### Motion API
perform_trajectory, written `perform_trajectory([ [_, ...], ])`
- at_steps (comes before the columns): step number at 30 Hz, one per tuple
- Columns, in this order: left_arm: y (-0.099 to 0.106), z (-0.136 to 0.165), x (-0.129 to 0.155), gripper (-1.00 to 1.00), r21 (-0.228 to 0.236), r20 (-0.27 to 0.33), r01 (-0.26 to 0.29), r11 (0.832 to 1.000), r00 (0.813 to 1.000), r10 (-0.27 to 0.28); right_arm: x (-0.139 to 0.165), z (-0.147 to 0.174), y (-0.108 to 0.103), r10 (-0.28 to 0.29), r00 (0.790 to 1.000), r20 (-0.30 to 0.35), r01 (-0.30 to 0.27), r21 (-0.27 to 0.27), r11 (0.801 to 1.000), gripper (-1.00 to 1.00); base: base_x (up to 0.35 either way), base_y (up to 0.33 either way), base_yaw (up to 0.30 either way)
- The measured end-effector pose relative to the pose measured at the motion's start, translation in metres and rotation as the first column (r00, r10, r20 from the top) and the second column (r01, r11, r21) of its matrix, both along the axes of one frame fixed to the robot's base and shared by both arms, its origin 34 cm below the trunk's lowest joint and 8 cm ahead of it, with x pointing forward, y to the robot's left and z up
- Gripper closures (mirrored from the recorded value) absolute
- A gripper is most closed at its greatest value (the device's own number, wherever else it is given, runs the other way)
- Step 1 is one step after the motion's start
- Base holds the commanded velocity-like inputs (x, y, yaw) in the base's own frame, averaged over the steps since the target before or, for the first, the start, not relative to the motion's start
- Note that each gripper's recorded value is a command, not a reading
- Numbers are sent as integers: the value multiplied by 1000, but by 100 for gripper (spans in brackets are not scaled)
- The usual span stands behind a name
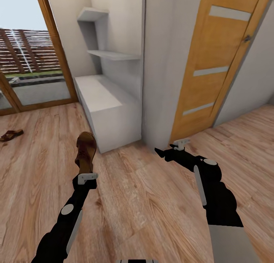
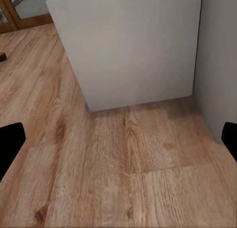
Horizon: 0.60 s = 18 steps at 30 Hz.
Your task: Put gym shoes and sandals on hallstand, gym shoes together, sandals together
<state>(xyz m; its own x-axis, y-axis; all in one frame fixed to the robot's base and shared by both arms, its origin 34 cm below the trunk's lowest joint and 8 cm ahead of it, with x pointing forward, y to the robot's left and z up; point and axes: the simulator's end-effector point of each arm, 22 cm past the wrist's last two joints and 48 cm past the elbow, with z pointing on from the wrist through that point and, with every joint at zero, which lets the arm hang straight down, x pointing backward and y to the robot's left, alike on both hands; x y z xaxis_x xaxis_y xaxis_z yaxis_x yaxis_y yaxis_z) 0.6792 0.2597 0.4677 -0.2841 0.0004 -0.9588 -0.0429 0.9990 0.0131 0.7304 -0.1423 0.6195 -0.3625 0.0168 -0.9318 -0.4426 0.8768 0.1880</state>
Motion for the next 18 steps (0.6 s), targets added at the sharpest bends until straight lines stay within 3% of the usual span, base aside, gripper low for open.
perform_trajectory([
  [18,0,0,0,100,1,2,0,1000,1000,0,0,0,0,0,1000,0,0,0,1000,-100,1,0,264],
])
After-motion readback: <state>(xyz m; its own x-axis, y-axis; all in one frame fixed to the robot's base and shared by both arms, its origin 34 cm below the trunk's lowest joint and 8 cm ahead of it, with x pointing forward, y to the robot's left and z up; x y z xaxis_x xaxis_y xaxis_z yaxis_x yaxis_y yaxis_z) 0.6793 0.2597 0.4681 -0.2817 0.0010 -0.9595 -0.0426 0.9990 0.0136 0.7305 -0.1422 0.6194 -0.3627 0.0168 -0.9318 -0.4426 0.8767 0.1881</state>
